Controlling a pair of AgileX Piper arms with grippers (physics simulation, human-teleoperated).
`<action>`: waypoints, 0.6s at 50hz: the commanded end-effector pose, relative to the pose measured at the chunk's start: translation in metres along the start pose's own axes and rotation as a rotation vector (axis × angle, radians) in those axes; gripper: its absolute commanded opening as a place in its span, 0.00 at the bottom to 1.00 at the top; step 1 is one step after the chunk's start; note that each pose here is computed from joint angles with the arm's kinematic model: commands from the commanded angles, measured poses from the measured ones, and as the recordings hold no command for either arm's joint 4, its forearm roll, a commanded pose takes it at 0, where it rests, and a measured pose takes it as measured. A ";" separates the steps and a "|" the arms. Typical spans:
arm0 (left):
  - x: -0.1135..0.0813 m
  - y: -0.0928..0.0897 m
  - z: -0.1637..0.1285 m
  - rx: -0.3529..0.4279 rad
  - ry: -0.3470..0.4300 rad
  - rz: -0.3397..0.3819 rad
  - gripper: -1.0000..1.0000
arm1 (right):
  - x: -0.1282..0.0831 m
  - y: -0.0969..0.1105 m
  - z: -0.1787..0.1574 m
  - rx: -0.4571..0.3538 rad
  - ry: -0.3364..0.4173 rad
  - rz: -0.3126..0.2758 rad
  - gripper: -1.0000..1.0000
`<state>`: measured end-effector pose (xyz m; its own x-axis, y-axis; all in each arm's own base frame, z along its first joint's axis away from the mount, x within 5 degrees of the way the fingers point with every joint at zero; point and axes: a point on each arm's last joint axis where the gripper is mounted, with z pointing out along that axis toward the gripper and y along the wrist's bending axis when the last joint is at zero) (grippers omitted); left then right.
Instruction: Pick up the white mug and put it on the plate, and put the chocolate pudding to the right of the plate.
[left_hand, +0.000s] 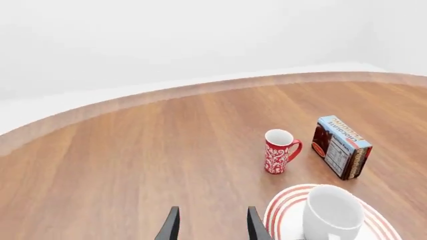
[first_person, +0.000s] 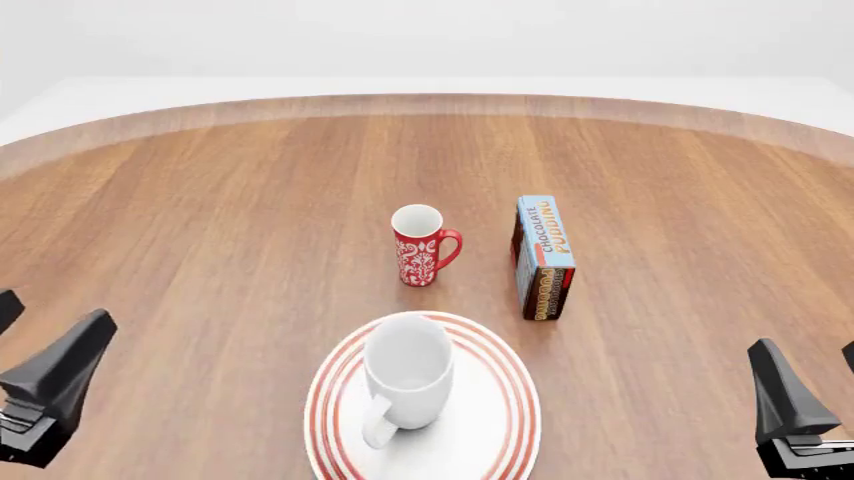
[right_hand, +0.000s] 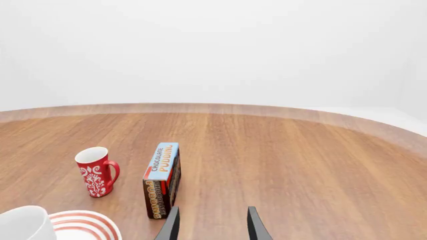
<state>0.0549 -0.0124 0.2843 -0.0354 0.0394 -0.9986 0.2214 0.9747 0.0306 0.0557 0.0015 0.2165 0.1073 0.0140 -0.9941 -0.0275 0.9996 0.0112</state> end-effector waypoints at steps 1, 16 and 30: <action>0.010 0.005 -0.021 -0.155 -0.078 -0.034 1.00 | 0.000 0.000 0.000 0.000 0.000 -0.001 1.00; 0.037 0.014 -0.010 -0.327 -0.112 -0.065 1.00 | -0.001 0.000 0.000 -0.008 -0.006 -0.001 1.00; 0.062 0.018 -0.004 -0.389 -0.088 -0.038 1.00 | -0.001 0.000 0.000 -0.006 -0.007 -0.003 1.00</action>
<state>0.0503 0.0056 0.2380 0.0523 -0.0185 -0.9985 -0.1099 0.9937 -0.0242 0.0556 0.0018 0.2173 0.1134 0.0126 -0.9935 -0.0332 0.9994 0.0088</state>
